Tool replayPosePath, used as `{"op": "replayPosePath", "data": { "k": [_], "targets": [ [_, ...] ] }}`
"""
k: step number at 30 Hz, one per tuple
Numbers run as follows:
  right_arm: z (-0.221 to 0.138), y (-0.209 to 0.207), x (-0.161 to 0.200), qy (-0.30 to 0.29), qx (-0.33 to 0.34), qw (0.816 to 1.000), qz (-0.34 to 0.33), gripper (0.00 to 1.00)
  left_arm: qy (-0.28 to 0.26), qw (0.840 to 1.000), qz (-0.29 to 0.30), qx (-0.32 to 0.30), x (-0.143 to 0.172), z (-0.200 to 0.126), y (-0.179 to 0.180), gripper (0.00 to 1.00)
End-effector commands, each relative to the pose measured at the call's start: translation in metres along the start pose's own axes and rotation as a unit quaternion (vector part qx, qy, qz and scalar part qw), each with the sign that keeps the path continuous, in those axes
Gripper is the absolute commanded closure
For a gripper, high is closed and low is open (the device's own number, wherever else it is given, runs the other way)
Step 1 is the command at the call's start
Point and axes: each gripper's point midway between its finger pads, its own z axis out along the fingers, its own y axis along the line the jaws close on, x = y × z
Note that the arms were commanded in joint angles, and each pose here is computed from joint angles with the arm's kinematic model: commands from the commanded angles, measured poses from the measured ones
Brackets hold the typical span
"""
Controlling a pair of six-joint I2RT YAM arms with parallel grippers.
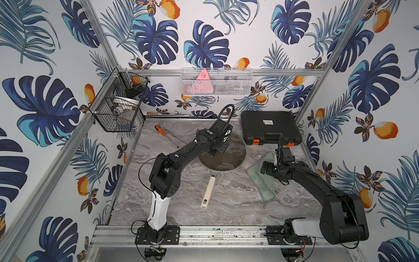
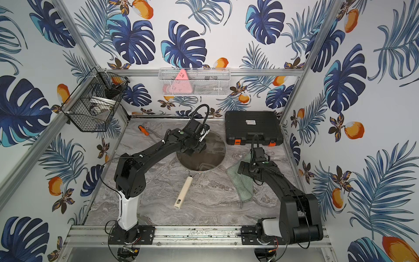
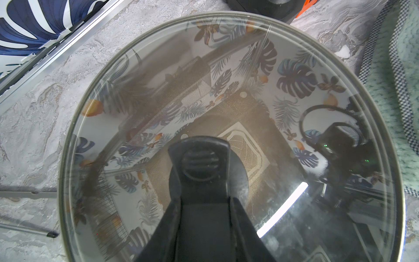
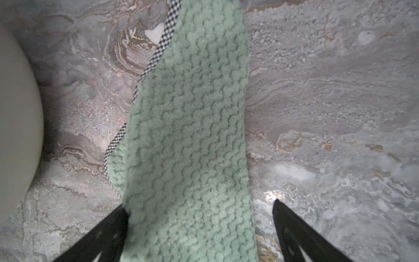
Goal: Wipe the pot lid with a cloth
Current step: Place the pot lid on the cooking pot.
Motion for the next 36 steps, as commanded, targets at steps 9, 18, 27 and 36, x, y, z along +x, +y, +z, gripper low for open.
{"op": "replayPosePath", "data": {
  "k": [9, 18, 27, 36],
  "targets": [
    [-0.003, 0.003, -0.004, -0.009, -0.007, 1.0, -0.005, 0.0, -0.015, 1.0, -0.019, -0.014, -0.01, 0.0, 0.004, 0.64],
    [-0.006, 0.003, -0.004, -0.014, -0.011, 1.0, -0.005, 0.0, -0.011, 0.998, -0.017, -0.052, -0.006, 0.001, 0.014, 0.64],
    [-0.007, 0.004, -0.005, -0.018, -0.013, 1.0, -0.007, 0.0, -0.006, 0.997, -0.016, -0.069, -0.005, 0.006, 0.018, 0.59],
    [-0.007, 0.005, -0.006, -0.019, -0.015, 1.0, -0.007, 0.0, -0.013, 0.998, -0.022, -0.066, -0.006, -0.003, 0.017, 0.5]
  ]
}}
